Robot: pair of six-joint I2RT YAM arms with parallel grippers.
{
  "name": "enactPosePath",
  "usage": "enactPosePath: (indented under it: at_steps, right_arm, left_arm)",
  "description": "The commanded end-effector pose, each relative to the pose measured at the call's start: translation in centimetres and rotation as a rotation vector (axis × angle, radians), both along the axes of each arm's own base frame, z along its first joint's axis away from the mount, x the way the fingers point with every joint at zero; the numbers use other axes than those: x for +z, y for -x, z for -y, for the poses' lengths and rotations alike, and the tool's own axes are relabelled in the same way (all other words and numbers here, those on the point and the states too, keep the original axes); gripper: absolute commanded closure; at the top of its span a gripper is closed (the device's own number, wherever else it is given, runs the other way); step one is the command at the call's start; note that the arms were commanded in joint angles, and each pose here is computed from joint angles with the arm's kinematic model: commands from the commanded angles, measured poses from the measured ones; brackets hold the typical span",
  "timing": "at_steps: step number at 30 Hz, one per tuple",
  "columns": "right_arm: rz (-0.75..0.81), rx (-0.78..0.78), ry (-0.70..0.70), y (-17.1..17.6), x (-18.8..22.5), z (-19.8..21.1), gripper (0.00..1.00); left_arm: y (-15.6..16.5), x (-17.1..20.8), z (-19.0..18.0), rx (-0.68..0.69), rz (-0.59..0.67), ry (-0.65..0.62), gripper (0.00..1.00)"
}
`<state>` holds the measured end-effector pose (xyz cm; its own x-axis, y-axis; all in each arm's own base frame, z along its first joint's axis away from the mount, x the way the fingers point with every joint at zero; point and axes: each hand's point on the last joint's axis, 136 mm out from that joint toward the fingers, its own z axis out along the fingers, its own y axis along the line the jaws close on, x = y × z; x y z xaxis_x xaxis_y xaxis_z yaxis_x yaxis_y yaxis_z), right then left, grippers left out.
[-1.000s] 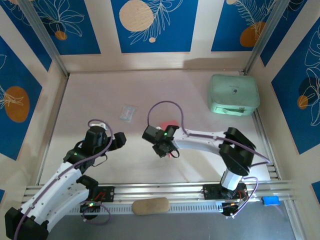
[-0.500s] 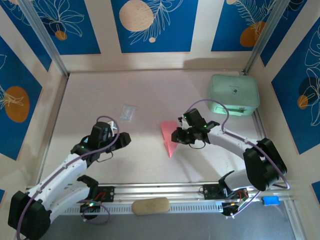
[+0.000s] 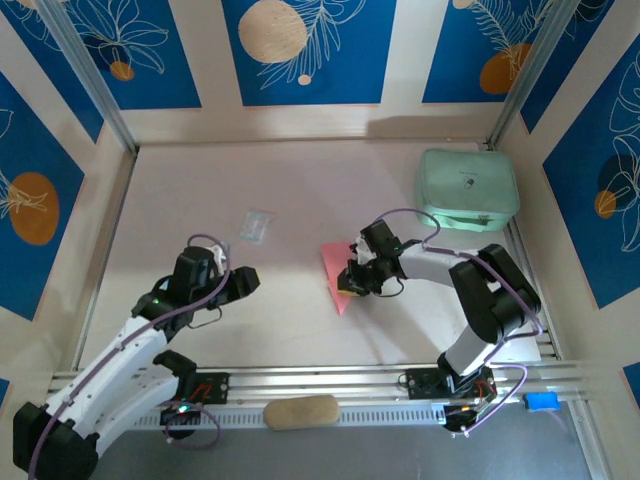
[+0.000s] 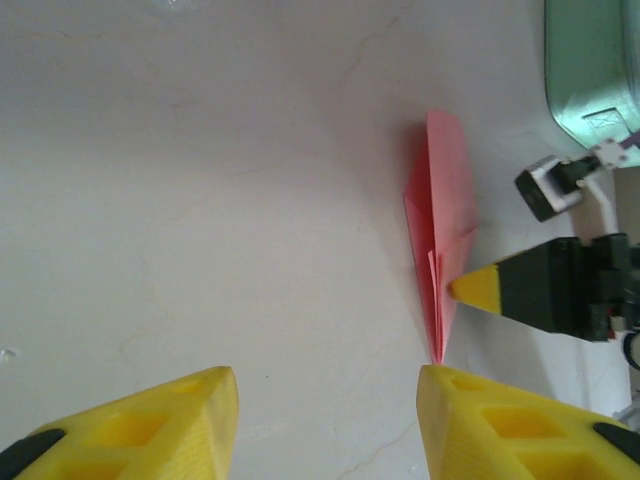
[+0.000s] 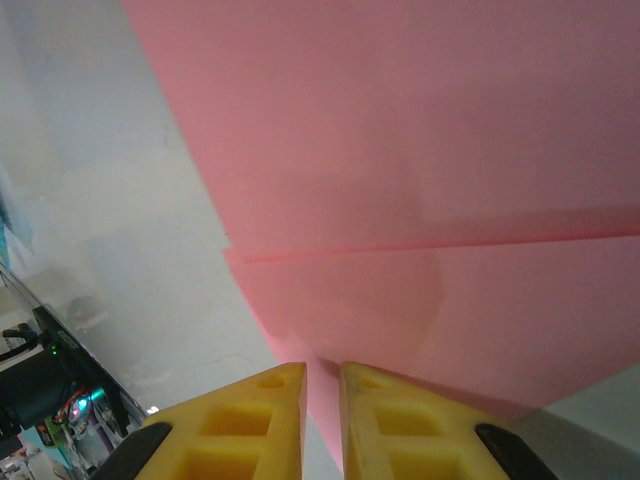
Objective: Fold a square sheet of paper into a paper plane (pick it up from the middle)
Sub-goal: Rotate the paper at the center of the table.
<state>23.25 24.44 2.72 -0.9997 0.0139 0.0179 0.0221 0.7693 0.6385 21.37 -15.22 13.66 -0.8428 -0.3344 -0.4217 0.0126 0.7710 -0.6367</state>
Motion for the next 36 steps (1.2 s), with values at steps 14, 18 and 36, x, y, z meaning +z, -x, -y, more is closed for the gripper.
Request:
enactPosePath:
  at_steps: [14,18,36]
  right_arm:
    - [-0.118,-0.094,0.025,1.8,-2.6,-0.8,0.85]
    - [-0.160,-0.171,0.013,1.9,-3.1,-1.4,0.86]
    - [0.051,-0.211,-0.075,-1.6,4.0,-0.3,0.77]
  left_arm:
    - [3.3,0.4,1.3,-0.078,-0.097,0.129,0.50]
    - [2.5,0.3,2.2,-0.095,-0.083,0.159,0.55]
    - [-4.1,0.7,9.1,-0.209,-0.047,0.210,0.74]
